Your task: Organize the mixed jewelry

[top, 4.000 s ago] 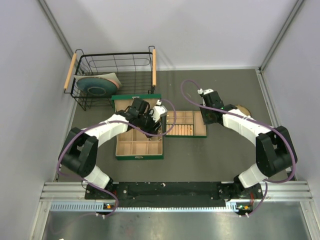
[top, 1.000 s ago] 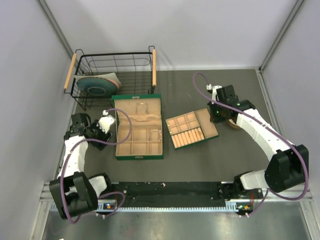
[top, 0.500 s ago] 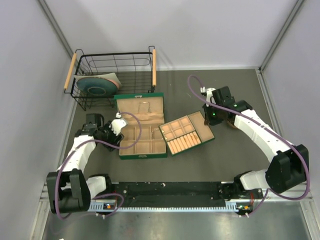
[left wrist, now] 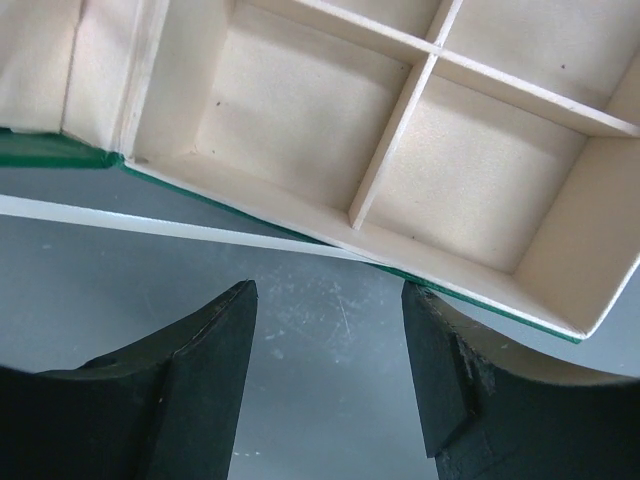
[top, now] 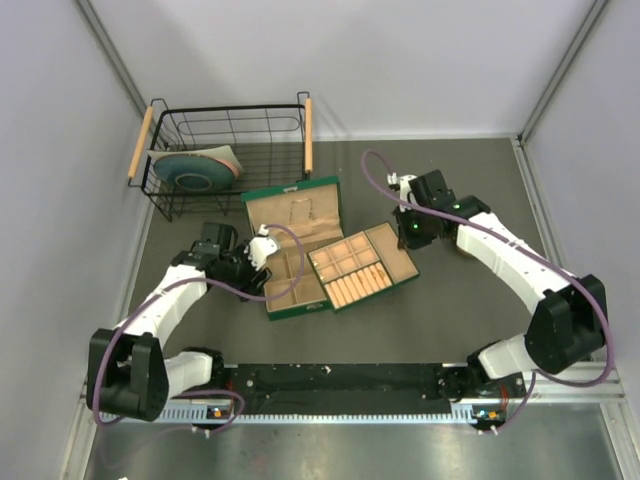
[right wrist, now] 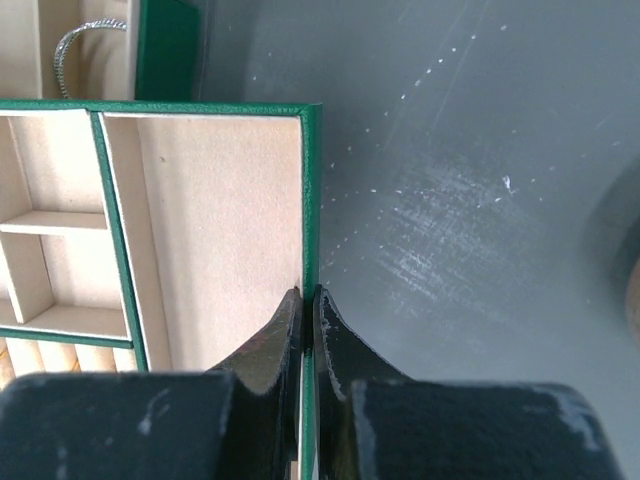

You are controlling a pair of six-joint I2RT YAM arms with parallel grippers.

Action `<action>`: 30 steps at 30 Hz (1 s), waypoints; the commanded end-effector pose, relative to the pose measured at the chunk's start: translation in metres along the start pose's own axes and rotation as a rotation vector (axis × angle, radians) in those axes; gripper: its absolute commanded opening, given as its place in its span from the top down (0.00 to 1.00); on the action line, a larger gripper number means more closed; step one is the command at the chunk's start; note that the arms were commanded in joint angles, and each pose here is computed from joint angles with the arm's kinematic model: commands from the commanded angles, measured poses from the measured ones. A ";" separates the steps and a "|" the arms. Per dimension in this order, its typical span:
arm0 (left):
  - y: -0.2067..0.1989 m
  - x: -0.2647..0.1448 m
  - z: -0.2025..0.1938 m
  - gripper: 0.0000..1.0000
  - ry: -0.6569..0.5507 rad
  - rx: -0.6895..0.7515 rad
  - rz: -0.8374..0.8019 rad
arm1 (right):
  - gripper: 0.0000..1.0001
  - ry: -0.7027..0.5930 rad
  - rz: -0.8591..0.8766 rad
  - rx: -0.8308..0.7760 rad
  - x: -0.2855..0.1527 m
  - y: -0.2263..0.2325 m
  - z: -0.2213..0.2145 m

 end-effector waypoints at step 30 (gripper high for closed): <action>0.023 -0.075 0.063 0.32 -0.252 -0.017 0.313 | 1.00 -0.031 -0.109 0.085 0.039 0.075 0.060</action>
Point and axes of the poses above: each gripper's point midway between its finger pads, its own x axis out along the fingers, its own y axis along the line the jaws close on, z = x × y, the point moved 3 cm from there along -x, back along the fingers, and after that the axes turned 5 degrees about -x, right-handed, at the moved point
